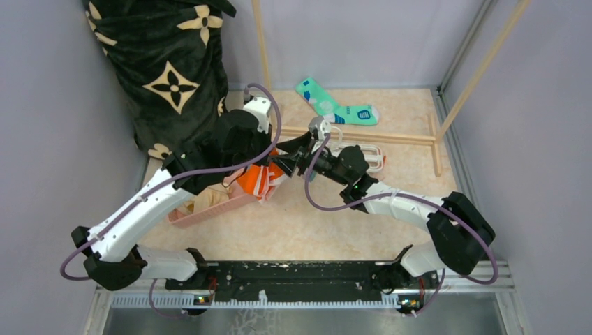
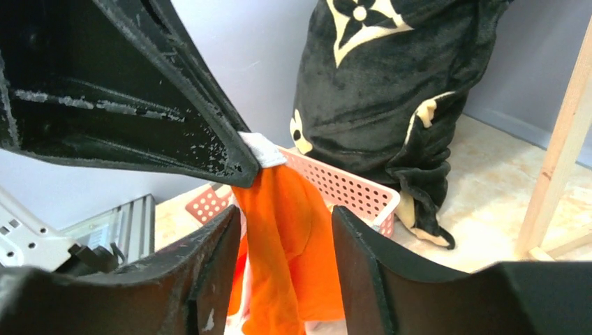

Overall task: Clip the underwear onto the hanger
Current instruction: Flatten out the underwear at the center of the board.

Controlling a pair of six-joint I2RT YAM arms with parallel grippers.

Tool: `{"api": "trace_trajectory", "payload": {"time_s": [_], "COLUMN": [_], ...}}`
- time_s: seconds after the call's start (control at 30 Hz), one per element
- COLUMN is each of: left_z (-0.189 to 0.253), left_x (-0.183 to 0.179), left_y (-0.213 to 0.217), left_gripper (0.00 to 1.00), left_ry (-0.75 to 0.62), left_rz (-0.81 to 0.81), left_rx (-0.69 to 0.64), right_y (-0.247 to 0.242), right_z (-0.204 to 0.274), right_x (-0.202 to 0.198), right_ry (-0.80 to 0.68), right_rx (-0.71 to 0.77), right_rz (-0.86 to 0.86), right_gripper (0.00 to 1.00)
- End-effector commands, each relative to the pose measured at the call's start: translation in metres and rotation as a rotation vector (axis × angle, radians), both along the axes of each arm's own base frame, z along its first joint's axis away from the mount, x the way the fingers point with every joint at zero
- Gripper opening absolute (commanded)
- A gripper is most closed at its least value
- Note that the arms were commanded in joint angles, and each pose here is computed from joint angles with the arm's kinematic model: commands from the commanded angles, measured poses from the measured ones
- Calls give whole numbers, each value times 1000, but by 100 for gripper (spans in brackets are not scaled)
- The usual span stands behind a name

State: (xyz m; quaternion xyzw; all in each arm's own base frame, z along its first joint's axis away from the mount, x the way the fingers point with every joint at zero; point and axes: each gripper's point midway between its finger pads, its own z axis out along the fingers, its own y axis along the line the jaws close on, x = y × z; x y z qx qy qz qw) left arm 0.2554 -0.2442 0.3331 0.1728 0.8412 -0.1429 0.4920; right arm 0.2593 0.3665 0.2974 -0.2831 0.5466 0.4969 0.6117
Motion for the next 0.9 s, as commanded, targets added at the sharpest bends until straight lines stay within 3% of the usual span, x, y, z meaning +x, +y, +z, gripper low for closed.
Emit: {"api": "trace_trajectory", "payload": {"time_s": [0.0, 0.1, 0.13, 0.2, 0.33, 0.4, 0.67, 0.87], "left_z": [13, 19, 21, 26, 40, 49, 35, 12], "left_x": [-3, -3, -3, -4, -9, -11, -8, -24], "left_y": [7, 9, 10, 12, 18, 21, 23, -9], "left_gripper": [0, 0, 3, 16, 65, 76, 90, 93], "left_ry": [-49, -71, -77, -91, -126, -150, -163, -220], "left_rz": [1, 9, 13, 17, 19, 22, 35, -196], "left_rx": [-26, -50, -60, -80, -139, -176, -203, -252], "right_y": [0, -3, -5, -11, -30, -44, -113, -142], "right_z": [41, 39, 40, 45, 60, 65, 65, 78], "right_x": [4, 4, 2, 3, 8, 10, 13, 10], "right_ry": [-92, -91, -92, -81, -1, 44, 159, 210], "right_rx": [74, 56, 49, 42, 3, -40, -283, -319], "right_rz": [-21, -32, -33, -64, -156, -213, -434, -533], "right_gripper": [39, 5, 0, 0, 0, 0, 0, 0]}}
